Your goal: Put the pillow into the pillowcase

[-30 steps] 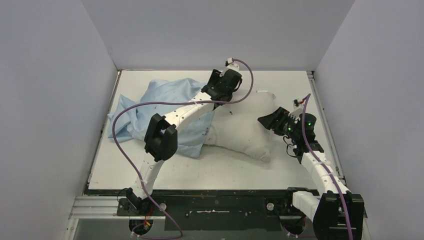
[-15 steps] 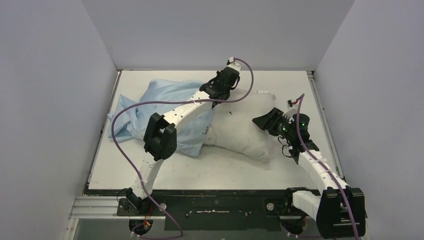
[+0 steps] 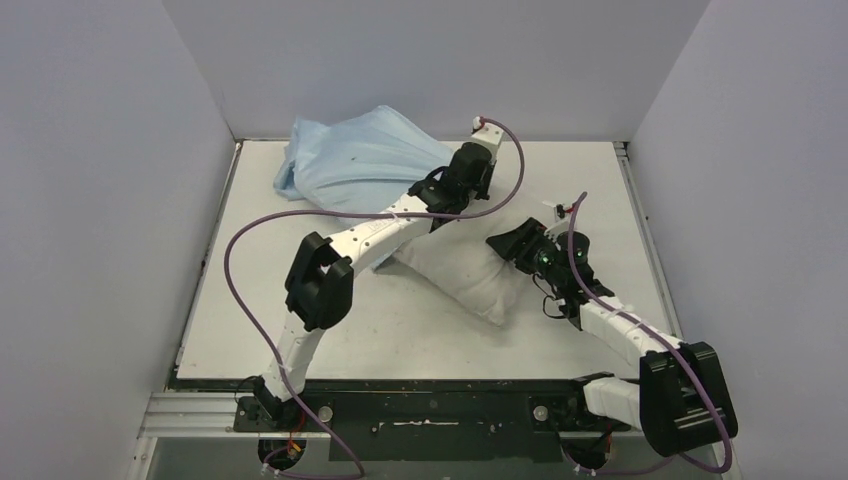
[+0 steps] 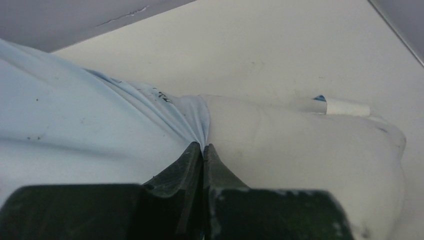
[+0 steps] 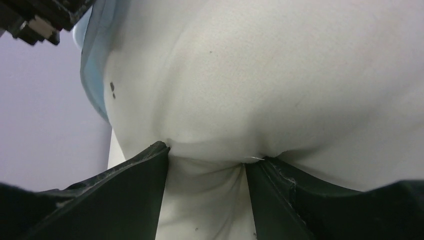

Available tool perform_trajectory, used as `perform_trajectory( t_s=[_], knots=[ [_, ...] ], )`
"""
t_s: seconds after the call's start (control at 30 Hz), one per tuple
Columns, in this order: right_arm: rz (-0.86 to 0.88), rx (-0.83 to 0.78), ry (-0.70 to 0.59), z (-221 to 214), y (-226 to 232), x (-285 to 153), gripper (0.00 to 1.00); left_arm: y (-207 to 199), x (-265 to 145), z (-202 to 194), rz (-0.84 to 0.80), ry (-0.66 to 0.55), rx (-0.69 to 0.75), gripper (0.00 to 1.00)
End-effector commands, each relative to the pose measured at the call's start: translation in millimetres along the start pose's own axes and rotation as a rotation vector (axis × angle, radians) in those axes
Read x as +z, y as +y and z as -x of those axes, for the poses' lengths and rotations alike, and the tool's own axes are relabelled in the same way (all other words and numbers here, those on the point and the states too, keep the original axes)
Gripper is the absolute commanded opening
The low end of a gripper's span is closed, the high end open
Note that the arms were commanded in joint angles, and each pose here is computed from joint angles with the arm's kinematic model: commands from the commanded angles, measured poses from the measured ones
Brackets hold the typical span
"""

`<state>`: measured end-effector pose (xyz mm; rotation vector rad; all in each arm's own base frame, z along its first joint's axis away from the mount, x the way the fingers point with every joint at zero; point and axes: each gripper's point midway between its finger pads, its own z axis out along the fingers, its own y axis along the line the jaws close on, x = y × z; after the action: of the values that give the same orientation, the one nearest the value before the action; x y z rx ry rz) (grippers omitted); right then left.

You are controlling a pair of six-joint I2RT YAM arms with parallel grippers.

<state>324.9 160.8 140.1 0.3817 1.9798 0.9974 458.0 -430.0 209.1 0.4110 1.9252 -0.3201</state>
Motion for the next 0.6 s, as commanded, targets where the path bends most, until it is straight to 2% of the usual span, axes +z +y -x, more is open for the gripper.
perform_trajectory(
  t_s=[0.0,0.07,0.23,0.37,0.47,0.57],
  knots=[
    [0.082,-0.044,-0.105,21,26,6,0.57,-40,-19,53,-0.206,-0.122,-0.145,0.00],
    [0.053,-0.075,-0.098,20,21,4,0.58,-29,-19,52,-0.187,-0.106,-0.141,0.01],
    [-0.009,-0.180,-0.089,29,24,-13,0.70,0,-36,64,-0.154,-0.068,-0.107,0.28],
    [-0.031,-0.282,-0.073,38,38,-29,0.78,25,-60,81,-0.160,-0.050,-0.072,0.46],
    [-0.040,-0.356,-0.061,43,51,-38,0.81,44,-78,91,-0.182,-0.043,-0.092,0.53],
    [-0.020,-0.439,-0.038,44,70,-42,0.82,67,-92,93,-0.200,-0.029,-0.137,0.55]
  ],
)
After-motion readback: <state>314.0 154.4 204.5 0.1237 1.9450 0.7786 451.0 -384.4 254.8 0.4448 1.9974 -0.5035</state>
